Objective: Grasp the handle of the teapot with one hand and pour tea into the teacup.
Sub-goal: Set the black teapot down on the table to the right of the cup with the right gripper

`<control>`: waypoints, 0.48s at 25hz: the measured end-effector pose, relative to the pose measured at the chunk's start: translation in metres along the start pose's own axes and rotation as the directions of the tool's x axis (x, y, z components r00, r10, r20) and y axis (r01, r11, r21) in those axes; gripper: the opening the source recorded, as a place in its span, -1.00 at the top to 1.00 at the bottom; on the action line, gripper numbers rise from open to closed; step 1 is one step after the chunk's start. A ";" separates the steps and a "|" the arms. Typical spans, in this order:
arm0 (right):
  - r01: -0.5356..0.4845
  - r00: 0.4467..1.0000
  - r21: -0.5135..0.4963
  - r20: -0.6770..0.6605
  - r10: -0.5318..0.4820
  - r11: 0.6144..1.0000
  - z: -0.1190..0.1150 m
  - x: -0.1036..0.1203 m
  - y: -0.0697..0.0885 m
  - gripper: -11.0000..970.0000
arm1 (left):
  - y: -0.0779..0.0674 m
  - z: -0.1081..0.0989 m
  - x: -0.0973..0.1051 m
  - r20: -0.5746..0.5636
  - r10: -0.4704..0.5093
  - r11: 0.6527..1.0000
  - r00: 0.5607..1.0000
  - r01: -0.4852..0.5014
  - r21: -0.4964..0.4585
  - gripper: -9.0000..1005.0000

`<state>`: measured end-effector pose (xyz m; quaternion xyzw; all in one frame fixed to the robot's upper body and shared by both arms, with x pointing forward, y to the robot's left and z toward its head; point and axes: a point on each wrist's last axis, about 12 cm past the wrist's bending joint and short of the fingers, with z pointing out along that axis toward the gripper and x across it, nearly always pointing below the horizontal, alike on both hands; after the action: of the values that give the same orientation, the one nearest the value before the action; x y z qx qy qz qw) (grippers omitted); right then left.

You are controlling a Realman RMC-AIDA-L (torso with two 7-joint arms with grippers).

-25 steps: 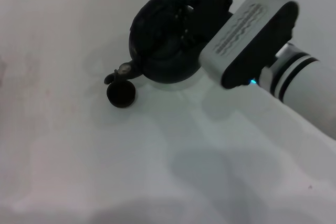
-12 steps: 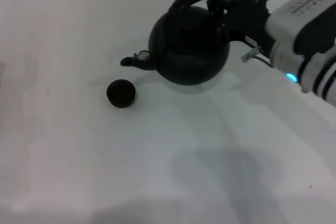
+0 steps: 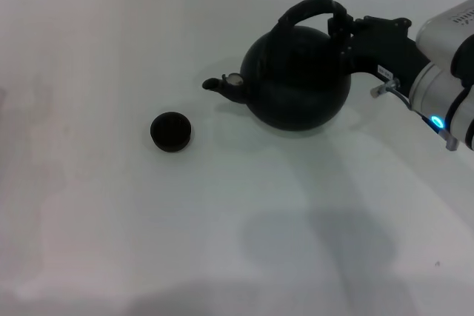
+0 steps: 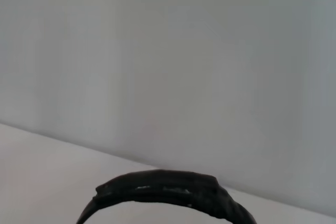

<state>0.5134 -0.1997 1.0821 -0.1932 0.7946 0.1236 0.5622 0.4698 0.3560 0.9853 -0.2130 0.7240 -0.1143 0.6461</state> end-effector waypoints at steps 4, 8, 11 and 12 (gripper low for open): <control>-0.022 0.999 0.013 -0.023 0.023 1.000 0.000 0.008 -0.004 0.71 | 0.000 0.000 0.000 0.000 -0.002 1.000 1.000 0.002 0.001 -0.78; -0.043 0.999 0.005 -0.033 0.043 0.999 0.000 0.012 -0.006 0.70 | -0.001 0.000 0.001 0.000 -0.004 1.000 1.000 0.004 0.001 -0.78; -0.055 0.998 -0.014 -0.030 0.054 0.998 -0.002 0.014 -0.008 0.70 | -0.001 0.000 0.001 0.000 -0.004 1.000 1.000 0.004 0.001 -0.78; -0.058 0.998 -0.020 -0.030 0.058 0.998 -0.002 0.015 -0.009 0.70 | -0.001 0.000 0.001 0.000 -0.004 1.000 1.000 0.004 0.002 -0.78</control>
<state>0.5114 -0.2112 1.0692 -0.1778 0.8066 0.1452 0.5447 0.4697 0.3547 0.9851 -0.2141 0.7234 -0.1163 0.6460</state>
